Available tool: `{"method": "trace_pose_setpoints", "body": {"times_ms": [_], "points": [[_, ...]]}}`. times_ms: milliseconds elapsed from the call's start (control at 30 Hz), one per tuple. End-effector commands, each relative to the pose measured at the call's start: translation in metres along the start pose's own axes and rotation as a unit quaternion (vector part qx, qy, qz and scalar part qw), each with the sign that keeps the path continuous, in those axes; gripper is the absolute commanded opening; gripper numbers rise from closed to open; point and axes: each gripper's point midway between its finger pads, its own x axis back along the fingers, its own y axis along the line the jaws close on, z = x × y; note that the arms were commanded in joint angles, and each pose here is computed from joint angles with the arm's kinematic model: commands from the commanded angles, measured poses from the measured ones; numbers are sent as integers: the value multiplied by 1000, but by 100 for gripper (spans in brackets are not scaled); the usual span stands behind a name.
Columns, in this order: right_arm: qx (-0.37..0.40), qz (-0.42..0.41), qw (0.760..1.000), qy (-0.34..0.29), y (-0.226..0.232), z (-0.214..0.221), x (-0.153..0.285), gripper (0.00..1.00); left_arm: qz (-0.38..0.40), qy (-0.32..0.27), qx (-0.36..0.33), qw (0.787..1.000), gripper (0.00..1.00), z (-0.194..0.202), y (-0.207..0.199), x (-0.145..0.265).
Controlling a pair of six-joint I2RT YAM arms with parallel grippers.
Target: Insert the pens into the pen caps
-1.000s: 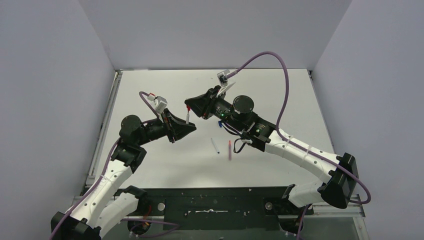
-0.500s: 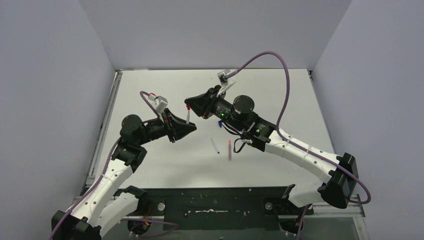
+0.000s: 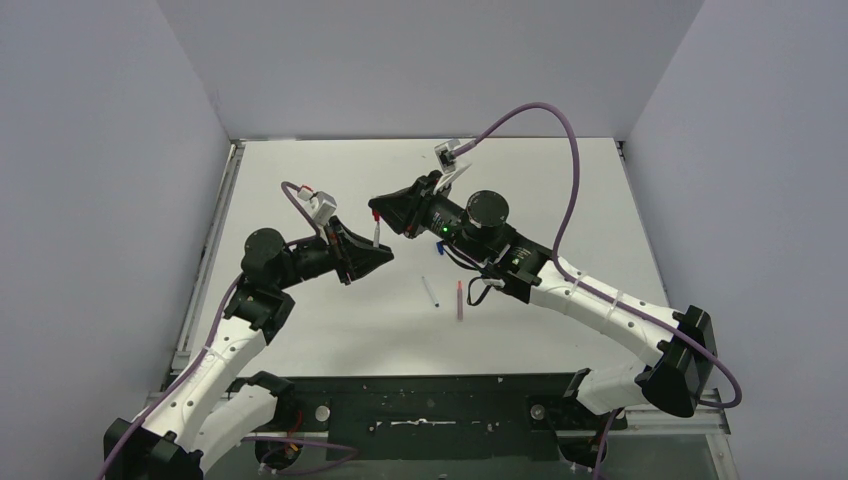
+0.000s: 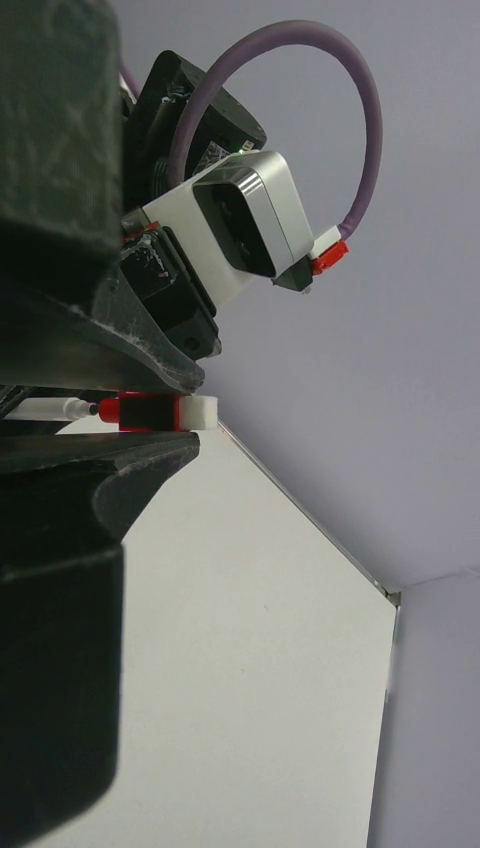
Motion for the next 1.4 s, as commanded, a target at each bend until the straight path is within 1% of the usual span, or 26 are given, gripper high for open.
{"method": "trace_pose_setpoints", "body": {"times_ms": [0,667,1033,1367], "points": [[7,-32,998,-50,21,-35,7,0,17,-19,-26,999,0,-12,-7,0],[4,-28,999,-41,16,-28,9,0,12,-21,-27,999,0,-13,-4,2],[7,-31,998,-51,20,-36,4,0,14,-18,-24,999,0,-10,-4,2],[-4,-30,999,-40,17,-25,7,0,11,-22,-26,999,0,-13,-4,2]]}}
